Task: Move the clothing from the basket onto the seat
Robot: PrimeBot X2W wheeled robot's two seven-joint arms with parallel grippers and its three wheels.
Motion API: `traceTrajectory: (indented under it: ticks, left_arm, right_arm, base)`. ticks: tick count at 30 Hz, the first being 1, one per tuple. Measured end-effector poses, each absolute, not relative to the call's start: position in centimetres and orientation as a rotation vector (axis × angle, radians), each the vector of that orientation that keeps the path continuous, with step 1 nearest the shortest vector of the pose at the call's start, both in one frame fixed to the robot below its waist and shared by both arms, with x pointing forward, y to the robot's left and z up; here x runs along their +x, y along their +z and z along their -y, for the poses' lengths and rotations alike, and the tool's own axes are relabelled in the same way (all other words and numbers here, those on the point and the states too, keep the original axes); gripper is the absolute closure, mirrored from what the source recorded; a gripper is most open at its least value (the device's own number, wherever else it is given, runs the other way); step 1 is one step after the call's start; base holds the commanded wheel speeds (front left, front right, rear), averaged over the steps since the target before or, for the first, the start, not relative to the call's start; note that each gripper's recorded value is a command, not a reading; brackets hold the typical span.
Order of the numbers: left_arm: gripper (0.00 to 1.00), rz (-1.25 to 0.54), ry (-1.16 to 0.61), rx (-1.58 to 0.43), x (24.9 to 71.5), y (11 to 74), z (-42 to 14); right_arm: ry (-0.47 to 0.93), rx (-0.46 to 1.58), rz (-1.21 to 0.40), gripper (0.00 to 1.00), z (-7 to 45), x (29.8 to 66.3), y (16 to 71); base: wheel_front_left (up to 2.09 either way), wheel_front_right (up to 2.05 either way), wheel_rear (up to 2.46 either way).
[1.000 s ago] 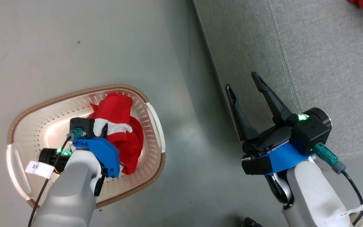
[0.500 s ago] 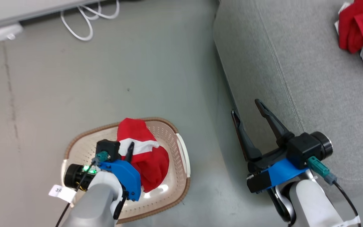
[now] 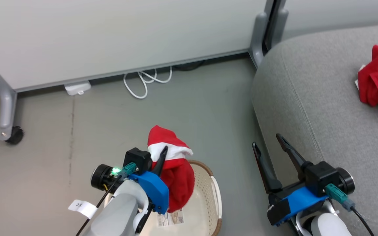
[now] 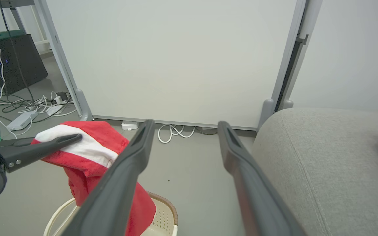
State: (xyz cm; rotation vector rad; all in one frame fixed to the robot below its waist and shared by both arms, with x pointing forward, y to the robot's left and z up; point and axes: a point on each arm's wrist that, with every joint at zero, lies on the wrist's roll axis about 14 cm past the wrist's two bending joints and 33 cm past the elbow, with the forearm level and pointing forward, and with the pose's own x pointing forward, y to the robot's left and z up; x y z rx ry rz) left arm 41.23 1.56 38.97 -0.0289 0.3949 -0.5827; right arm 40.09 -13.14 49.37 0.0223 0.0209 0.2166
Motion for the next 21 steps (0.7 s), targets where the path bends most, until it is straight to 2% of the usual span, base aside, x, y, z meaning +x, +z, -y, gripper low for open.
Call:
traceTrajectory:
  ticks: [13,21]
  left_arm:
    - [1.00,-0.153,-0.656,-0.024,41.6,48.4,0.6]
    - [1.00,-0.068,-0.680,-0.034,42.9,53.5,1.7]
  right_arm:
    - [0.293,0.030,0.017,0.00,10.4,38.4,51.4]
    - [0.312,0.035,0.020,0.00,9.8,38.1,51.8]
  base:
    - [0.00,0.00,0.00]
    - [0.00,0.00,0.00]
